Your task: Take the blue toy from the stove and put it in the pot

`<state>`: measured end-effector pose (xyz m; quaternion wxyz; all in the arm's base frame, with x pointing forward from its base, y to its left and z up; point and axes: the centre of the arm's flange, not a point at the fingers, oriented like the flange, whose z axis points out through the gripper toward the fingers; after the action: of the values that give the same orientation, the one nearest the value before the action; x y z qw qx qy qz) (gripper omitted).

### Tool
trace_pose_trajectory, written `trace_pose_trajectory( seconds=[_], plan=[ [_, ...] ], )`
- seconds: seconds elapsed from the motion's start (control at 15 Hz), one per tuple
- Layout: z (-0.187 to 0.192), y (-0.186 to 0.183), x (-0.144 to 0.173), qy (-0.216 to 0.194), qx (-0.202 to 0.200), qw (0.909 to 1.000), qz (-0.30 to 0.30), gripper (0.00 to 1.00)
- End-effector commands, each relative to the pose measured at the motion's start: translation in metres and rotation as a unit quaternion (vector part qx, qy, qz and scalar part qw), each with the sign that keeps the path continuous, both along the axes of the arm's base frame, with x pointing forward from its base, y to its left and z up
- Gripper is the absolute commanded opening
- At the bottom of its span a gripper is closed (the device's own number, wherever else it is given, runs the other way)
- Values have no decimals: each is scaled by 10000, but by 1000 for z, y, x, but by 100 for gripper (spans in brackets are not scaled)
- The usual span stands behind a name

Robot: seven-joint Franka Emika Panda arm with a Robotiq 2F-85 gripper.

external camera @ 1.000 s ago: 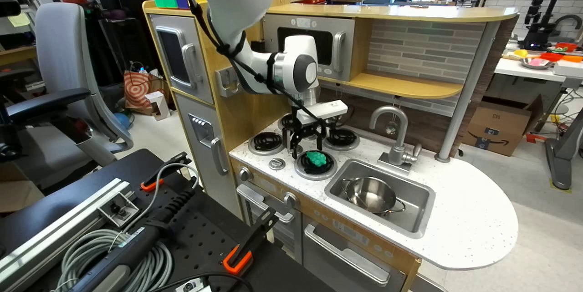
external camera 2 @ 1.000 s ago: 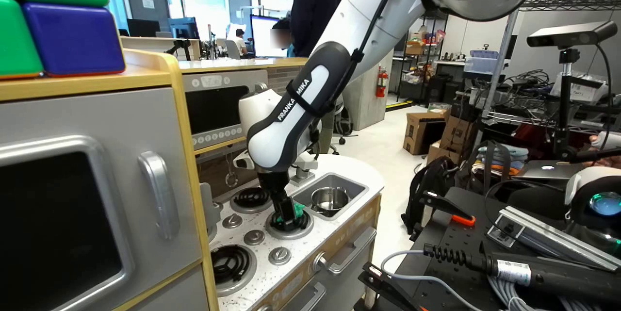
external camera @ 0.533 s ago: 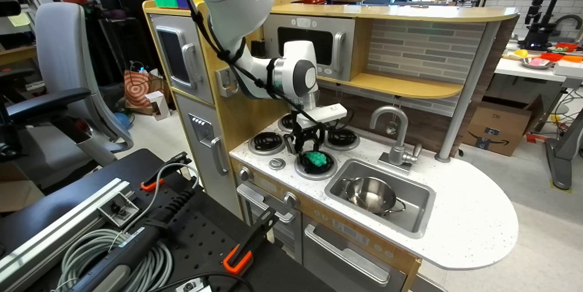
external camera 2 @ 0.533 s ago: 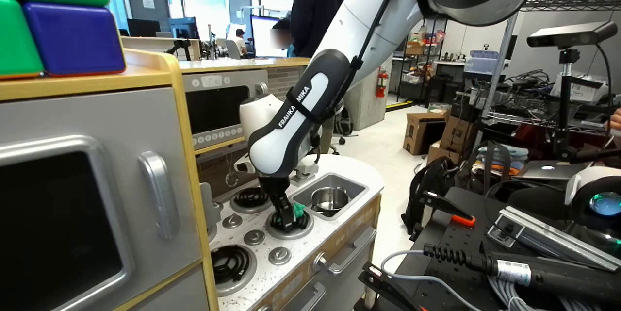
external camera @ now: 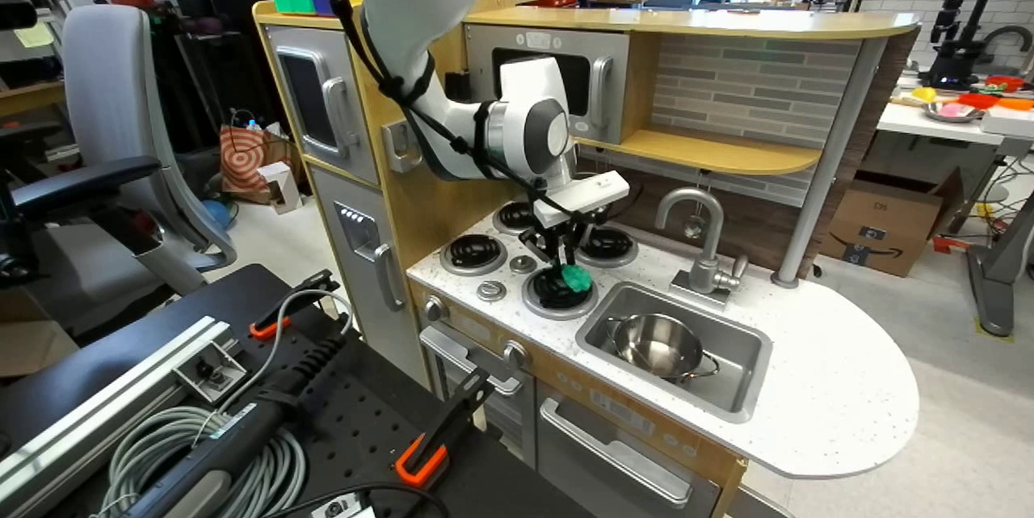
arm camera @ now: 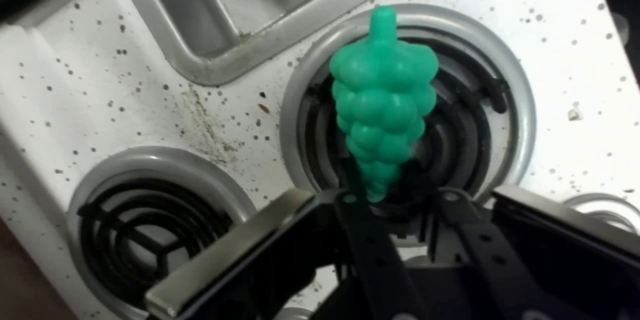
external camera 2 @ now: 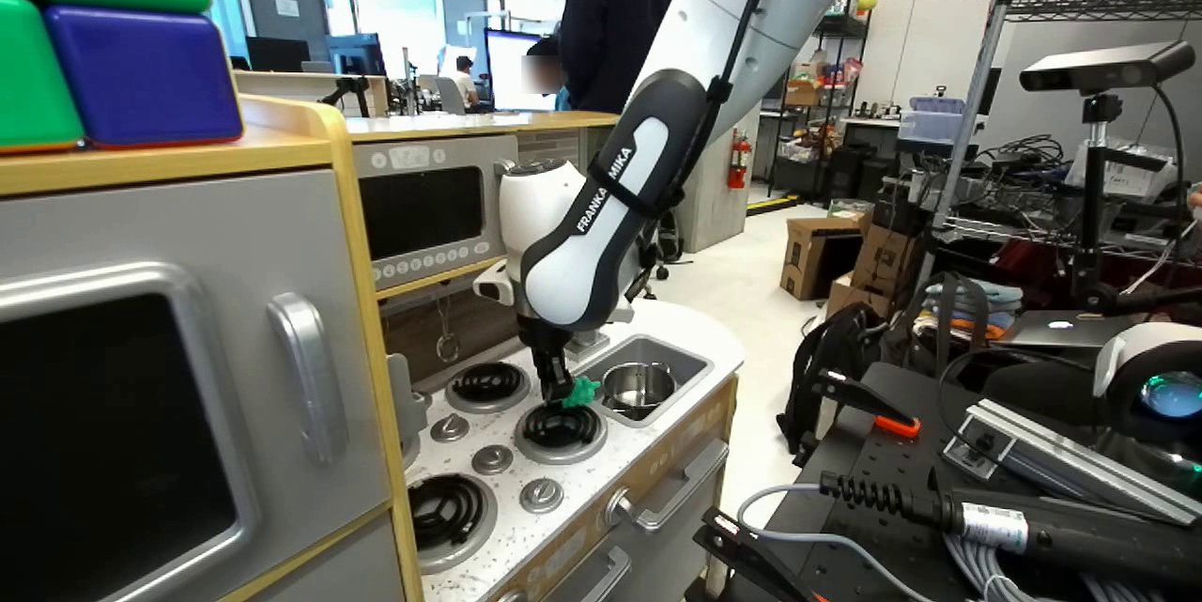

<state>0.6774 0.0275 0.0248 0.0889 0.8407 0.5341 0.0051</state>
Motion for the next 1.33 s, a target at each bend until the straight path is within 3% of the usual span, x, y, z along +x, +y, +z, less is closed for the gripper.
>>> trace_pose_trajectory(
  seconds=[0.0,0.27,0.67,0.93,1.27],
  plan=[
    [34,-25,-31,-390,-69,9989,-256,6],
    [36,-62,-22,-486,-200,9944,-913,6],
    [17,-133,45,-378,-525,9750,-2124,6],
    [1,-153,67,-6,-950,9642,-2474,6],
    [-23,-153,72,302,-1306,9567,-2582,6]
  ],
)
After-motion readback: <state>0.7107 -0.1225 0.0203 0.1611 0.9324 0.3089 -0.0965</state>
